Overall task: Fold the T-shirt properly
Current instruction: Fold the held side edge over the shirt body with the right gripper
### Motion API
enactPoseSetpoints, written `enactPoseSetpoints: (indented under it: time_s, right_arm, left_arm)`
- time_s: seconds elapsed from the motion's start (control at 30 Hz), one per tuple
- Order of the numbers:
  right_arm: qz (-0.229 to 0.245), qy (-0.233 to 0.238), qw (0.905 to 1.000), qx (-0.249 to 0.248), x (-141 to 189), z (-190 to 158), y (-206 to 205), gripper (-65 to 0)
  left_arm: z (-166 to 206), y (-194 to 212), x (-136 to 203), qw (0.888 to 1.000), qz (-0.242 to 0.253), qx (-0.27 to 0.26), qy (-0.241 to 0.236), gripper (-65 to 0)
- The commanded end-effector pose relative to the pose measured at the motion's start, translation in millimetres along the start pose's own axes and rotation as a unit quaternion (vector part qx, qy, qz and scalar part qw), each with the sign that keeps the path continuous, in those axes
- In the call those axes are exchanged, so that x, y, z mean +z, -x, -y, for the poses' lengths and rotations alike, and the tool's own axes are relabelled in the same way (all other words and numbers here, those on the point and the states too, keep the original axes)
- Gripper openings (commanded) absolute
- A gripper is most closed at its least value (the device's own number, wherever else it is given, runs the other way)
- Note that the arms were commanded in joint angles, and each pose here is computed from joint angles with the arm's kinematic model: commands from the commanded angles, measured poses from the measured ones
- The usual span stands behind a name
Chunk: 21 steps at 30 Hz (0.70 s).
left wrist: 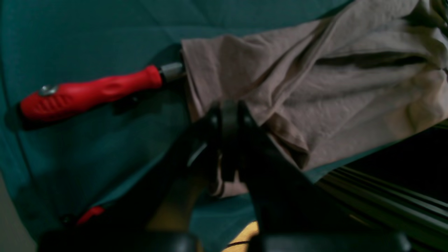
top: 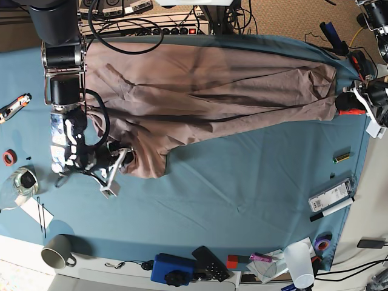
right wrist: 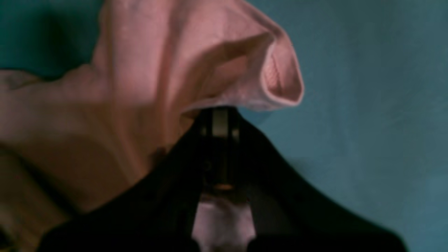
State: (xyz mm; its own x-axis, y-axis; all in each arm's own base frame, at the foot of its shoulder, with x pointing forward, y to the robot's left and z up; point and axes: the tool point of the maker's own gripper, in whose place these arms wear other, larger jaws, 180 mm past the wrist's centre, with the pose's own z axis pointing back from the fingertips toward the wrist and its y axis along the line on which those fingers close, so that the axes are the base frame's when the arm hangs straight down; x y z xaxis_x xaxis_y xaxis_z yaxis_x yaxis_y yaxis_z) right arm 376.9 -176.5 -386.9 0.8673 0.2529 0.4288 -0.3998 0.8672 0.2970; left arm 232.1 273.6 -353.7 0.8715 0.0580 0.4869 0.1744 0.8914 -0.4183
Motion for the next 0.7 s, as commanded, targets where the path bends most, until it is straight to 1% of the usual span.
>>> enactPoseSetpoints:
  time_s: [0.0, 0.07, 0.17, 0.23, 0.33, 0.4, 0.47, 0.57, 0.67]
  right_arm:
    - [0.034, -0.007, 0.9994, 0.004, 18, 3, -18, -65.0]
    - [0.056, -0.032, 0.9979, -0.009, 31, 1, -18, -65.0]
    - [0.097, -0.053, 0.9938, -0.017, 54, 2, -17, -65.0]
    - [0.142, -0.057, 0.9881, -0.015, 71, 4, -22, -65.0]
    - [0.209, -0.054, 0.9764, -0.012, 102, 7, -27, -65.0]
    - [0.235, -0.055, 0.9703, -0.015, 117, 9, -23, -65.0]
    - [0.238, -0.057, 0.9694, -0.017, 124, 10, -12, -65.0]
    - [0.227, -0.06, 0.9718, -0.017, 128, 9, 6, -65.0]
    - [0.218, -0.054, 0.9744, -0.018, 130, 13, 15, -65.0]
  left_arm:
    - [-1, -12, 9, 1.0, 0.014, -0.014, -0.004, -65.0]
    - [-1, -12, 9, 1.0, 0.014, -0.014, -0.004, -65.0]
    - [-1, -12, 9, 1.0, 0.014, -0.014, -0.003, -65.0]
    - [-1, -12, 9, 1.0, 0.014, -0.014, -0.003, -65.0]
    - [-1, -12, 9, 1.0, 0.014, -0.014, -0.003, -65.0]
    - [-1, -12, 9, 1.0, 0.014, -0.014, -0.004, -65.0]
    - [-1, -12, 9, 1.0, 0.014, -0.014, -0.004, -65.0]
    - [-1, -11, 9, 1.0, 0.013, -0.013, -0.003, -65.0]
    - [-1, -11, 9, 1.0, 0.013, -0.013, -0.004, -65.0]
